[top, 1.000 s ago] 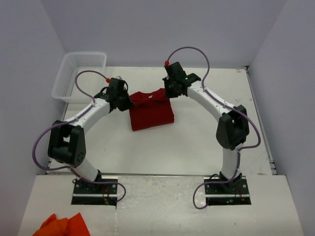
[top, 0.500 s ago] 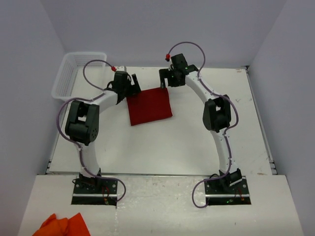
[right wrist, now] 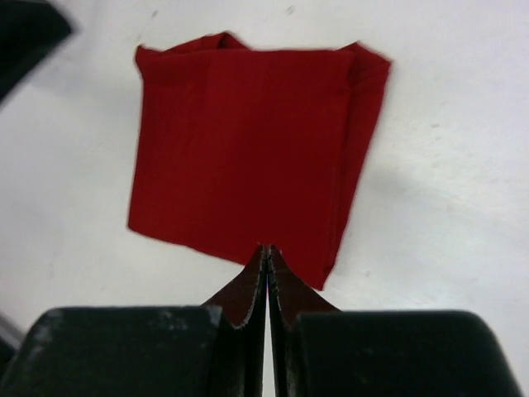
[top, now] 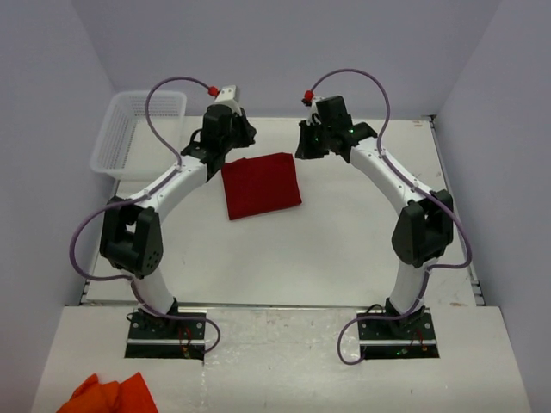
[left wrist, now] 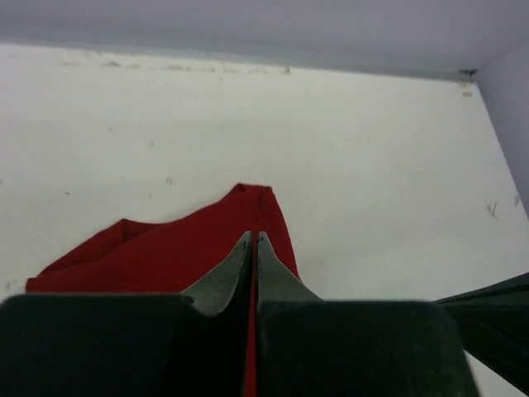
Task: Fold and stack the t-shirts
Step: Fold the long partially folded tshirt into a neat square
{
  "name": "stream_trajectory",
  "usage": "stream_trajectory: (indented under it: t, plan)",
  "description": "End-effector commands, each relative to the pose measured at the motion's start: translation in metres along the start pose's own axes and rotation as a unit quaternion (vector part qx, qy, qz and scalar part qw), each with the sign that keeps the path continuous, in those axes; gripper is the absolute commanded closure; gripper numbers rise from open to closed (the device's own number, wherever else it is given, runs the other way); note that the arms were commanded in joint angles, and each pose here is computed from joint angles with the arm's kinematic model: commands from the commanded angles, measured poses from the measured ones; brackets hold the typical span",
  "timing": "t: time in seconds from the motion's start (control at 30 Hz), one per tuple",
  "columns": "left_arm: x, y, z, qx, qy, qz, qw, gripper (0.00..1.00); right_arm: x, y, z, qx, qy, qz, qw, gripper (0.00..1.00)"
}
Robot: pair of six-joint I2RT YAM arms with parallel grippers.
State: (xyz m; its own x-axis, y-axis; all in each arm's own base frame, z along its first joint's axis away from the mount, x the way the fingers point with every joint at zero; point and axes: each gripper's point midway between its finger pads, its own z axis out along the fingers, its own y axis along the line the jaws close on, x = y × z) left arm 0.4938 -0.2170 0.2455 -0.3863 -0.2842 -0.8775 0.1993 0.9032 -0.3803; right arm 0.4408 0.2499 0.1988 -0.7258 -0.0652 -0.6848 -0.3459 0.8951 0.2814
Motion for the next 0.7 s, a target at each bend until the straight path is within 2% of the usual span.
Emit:
stream_trajectory:
  t: [0.0, 0.1, 0.27, 0.33, 0.5, 0.57, 0.67]
  plan:
    - [0.082, 0.013, 0.021, 0.037, 0.150, -0.042, 0.987, 1.00, 0.038, 0.035, 0.014, -0.115, 0.065, 0.069, 0.989, 1.00]
    - [0.106, 0.020, 0.027, 0.043, 0.182, -0.072, 0.980, 1.00, 0.056, 0.044, 0.023, -0.148, 0.093, 0.109, 0.979, 1.00]
    - [0.118, 0.016, 0.037, 0.084, 0.192, -0.079, 0.975, 1.00, 0.073, 0.055, 0.034, -0.195, 0.136, 0.119, 0.964, 1.00]
    - [0.117, 0.014, 0.040, 0.106, 0.189, -0.084, 0.973, 1.00, 0.081, 0.070, 0.036, -0.258, 0.165, 0.125, 0.944, 1.00]
    - [0.128, 0.017, 0.046, 0.139, 0.195, -0.095, 0.966, 1.00, 0.087, 0.084, 0.047, -0.340, 0.200, 0.170, 0.903, 1.00]
    - [0.136, 0.023, 0.052, 0.137, 0.200, -0.099, 0.965, 1.00, 0.091, 0.083, 0.057, -0.359, 0.219, 0.204, 0.884, 1.00]
    - [0.148, 0.032, 0.060, 0.145, 0.206, -0.114, 0.961, 1.00, 0.090, 0.078, 0.066, -0.373, 0.221, 0.227, 0.872, 1.00]
